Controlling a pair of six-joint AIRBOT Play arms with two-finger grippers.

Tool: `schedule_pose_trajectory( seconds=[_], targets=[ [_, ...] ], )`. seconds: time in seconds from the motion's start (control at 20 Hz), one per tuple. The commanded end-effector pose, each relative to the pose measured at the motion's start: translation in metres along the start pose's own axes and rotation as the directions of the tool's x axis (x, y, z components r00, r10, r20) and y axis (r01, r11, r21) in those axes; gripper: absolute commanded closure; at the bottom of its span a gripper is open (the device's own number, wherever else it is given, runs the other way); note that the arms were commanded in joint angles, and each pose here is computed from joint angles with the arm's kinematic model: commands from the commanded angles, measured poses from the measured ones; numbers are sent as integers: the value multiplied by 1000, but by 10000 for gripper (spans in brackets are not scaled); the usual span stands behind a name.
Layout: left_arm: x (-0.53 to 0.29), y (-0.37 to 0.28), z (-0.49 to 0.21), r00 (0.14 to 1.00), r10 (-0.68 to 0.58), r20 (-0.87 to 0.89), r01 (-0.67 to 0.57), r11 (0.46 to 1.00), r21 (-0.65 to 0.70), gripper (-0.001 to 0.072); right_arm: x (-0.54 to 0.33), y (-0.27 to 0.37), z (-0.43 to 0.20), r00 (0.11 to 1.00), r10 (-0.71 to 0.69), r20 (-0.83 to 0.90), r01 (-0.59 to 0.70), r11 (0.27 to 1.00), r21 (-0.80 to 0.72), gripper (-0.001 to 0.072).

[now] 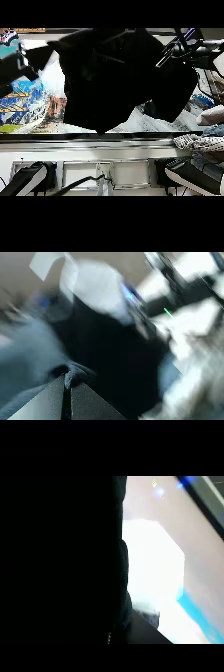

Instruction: Fold the clothes and pants, and hang the long-sleeved shirts on hangers.

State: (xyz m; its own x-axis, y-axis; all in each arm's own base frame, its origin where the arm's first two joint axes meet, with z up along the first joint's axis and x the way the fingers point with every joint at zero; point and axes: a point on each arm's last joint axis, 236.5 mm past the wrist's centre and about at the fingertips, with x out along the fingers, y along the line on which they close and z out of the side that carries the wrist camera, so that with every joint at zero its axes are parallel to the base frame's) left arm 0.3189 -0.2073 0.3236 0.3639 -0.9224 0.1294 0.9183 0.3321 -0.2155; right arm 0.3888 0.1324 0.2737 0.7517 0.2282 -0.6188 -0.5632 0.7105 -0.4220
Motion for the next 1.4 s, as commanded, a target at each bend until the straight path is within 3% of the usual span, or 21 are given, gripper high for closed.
schedule_pose_trajectory(
  seconds=[0.0,0.05,0.1,0.15,0.2,0.35,0.6,0.7,1.05,1.35],
  targets=[
    [24,-54,-49,970,-158,-184,147,987,-72,678,-4,-18,24,992,-76,103,60,987,151,689],
    [33,-71,-56,958,-209,-197,196,977,-84,617,-4,-22,26,990,-91,110,72,983,168,689],
    [41,-87,-61,945,-254,-204,239,966,-95,401,-5,-27,26,987,-114,110,93,979,180,689],
    [50,-95,-65,941,-267,-206,251,963,-101,230,-6,-35,26,983,-148,109,126,973,191,689],
    [59,-99,-70,941,-267,-209,250,963,-104,199,-8,-48,24,974,-202,103,177,962,209,689],
    [79,-101,-87,944,-220,-247,208,975,-73,201,-21,-102,9,917,-393,58,353,872,338,689],
    [88,-93,-122,920,-120,-373,114,993,-39,237,-62,-197,-71,793,-595,-130,516,543,663,690],
    [84,-87,-134,901,-93,-424,84,996,-42,289,-99,-230,-83,724,-672,-155,566,452,690,690],
    [79,-78,-146,879,-56,-474,40,998,-43,289,-253,-316,-118,405,-883,-236,687,124,716,690],
    [79,-78,-146,879,-56,-474,40,998,-44,289,-309,-342,-163,241,-918,-316,735,-40,677,691]
  ],
)
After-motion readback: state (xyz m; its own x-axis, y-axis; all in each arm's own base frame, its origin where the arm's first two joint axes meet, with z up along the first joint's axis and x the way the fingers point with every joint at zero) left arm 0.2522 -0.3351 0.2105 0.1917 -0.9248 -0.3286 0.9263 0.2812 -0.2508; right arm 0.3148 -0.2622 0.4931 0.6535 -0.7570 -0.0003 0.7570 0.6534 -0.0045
